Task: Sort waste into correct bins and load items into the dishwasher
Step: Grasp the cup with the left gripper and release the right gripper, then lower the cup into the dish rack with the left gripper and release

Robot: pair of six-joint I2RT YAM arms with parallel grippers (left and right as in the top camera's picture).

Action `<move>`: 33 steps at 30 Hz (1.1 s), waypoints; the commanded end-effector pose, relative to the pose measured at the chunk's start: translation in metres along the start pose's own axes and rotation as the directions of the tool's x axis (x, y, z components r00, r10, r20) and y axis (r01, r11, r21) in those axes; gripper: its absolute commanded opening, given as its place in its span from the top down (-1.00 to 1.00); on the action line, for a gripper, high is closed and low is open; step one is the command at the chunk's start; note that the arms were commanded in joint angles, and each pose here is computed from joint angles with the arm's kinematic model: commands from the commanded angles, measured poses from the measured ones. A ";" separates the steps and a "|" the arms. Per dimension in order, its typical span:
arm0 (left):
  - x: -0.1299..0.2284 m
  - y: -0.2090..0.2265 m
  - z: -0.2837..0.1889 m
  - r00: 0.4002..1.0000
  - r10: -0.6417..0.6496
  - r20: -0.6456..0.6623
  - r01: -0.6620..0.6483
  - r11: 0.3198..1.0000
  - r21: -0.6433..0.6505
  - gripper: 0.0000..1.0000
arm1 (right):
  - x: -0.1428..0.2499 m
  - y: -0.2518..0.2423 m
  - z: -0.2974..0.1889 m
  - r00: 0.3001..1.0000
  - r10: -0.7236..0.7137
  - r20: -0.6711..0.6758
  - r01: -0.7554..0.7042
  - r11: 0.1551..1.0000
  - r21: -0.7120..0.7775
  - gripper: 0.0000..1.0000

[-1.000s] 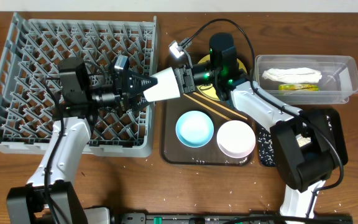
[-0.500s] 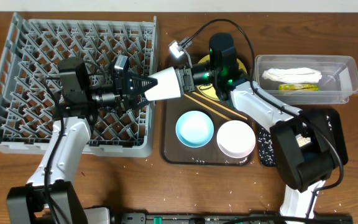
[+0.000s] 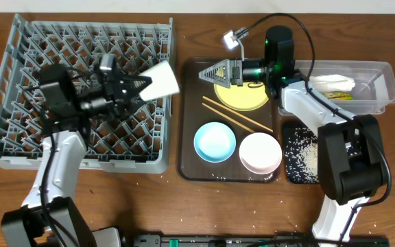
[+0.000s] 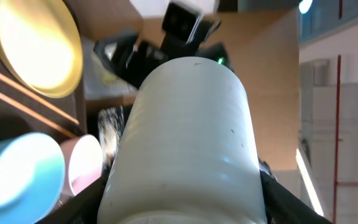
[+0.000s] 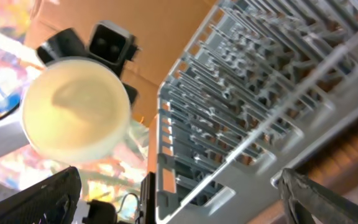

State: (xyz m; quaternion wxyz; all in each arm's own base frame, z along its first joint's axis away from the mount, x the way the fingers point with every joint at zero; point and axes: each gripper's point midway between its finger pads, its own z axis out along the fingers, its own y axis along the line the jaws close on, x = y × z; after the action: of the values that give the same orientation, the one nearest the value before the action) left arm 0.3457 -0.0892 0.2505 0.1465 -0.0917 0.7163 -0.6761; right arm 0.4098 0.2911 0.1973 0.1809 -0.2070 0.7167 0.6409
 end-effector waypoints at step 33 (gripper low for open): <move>0.014 0.026 -0.079 0.865 0.339 0.371 0.220 0.409 -0.886 0.54 | -0.009 0.050 -0.080 0.955 -0.260 -0.143 0.269 0.557 0.785 -0.99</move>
State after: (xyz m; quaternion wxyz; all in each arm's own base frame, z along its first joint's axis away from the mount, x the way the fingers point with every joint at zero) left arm 0.3077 -0.0380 0.2339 0.2479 -0.3040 0.8892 -0.2354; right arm 0.3880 0.2193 0.2529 0.3387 -0.2089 0.8877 0.2315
